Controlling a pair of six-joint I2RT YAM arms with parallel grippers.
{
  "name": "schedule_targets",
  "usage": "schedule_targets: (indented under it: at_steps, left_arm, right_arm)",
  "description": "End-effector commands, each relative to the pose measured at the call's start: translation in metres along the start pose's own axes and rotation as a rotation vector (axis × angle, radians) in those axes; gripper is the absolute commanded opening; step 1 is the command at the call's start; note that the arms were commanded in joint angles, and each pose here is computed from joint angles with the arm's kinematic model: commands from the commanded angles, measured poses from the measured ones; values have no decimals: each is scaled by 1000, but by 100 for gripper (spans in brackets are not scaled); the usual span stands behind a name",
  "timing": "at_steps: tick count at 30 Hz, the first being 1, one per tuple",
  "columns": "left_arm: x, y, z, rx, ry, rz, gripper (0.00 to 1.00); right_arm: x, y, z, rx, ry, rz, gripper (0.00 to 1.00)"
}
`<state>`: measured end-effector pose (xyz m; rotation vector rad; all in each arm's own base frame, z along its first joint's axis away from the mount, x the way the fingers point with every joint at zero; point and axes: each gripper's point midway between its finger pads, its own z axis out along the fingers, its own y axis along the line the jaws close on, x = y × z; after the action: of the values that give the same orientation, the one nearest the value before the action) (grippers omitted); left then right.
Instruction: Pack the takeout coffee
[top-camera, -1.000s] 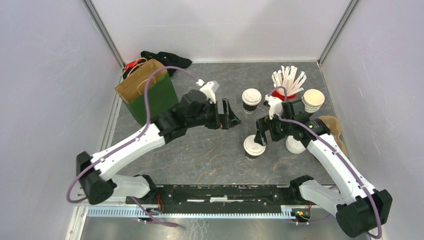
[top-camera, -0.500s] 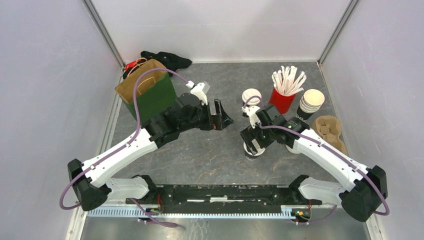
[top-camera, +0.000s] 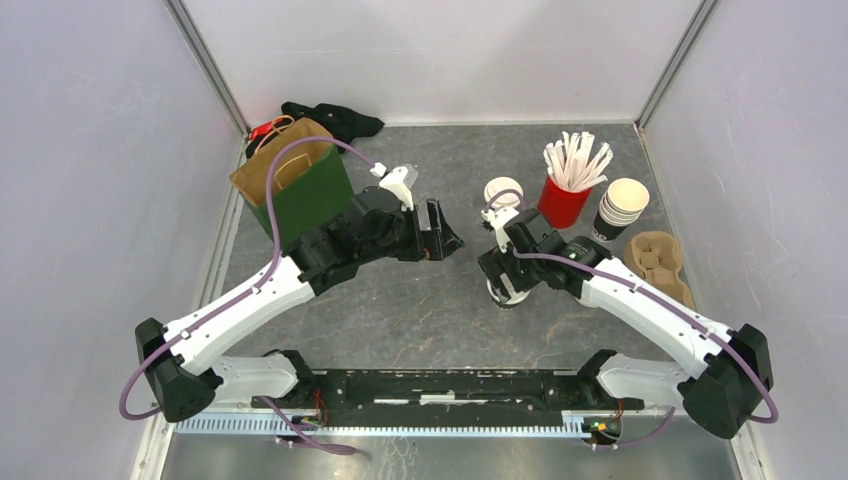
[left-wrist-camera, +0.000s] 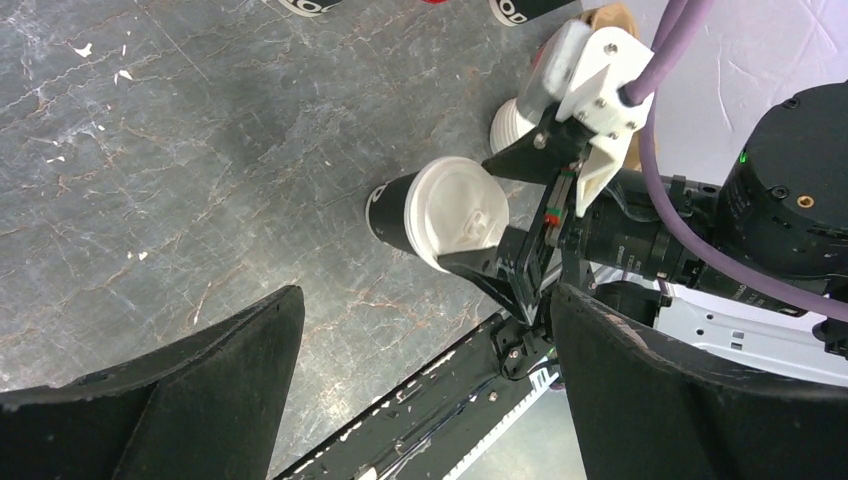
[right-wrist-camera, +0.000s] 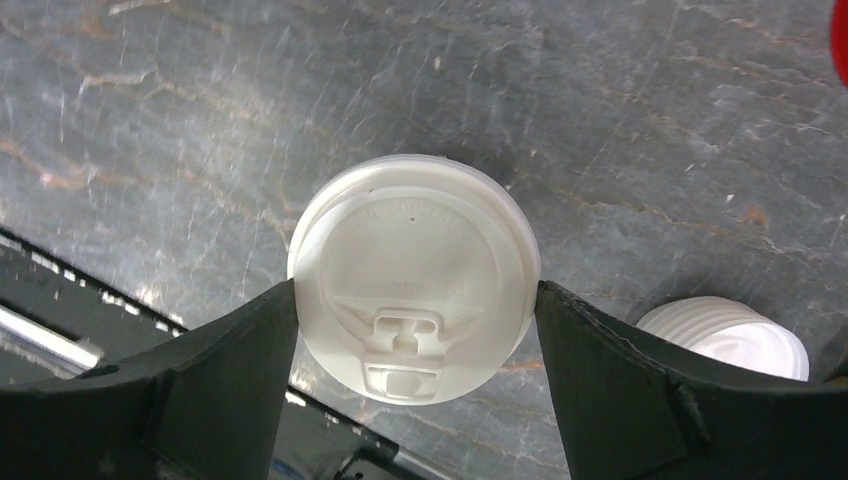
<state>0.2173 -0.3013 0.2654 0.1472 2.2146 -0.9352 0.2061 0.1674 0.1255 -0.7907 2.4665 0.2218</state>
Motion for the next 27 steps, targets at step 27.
schedule_targets:
  at_steps: [27]
  left_arm:
    - [-29, 0, -12, -23, -28, 91, 99]
  right_arm:
    - [-57, -115, 32, 253, -472, 344, 82]
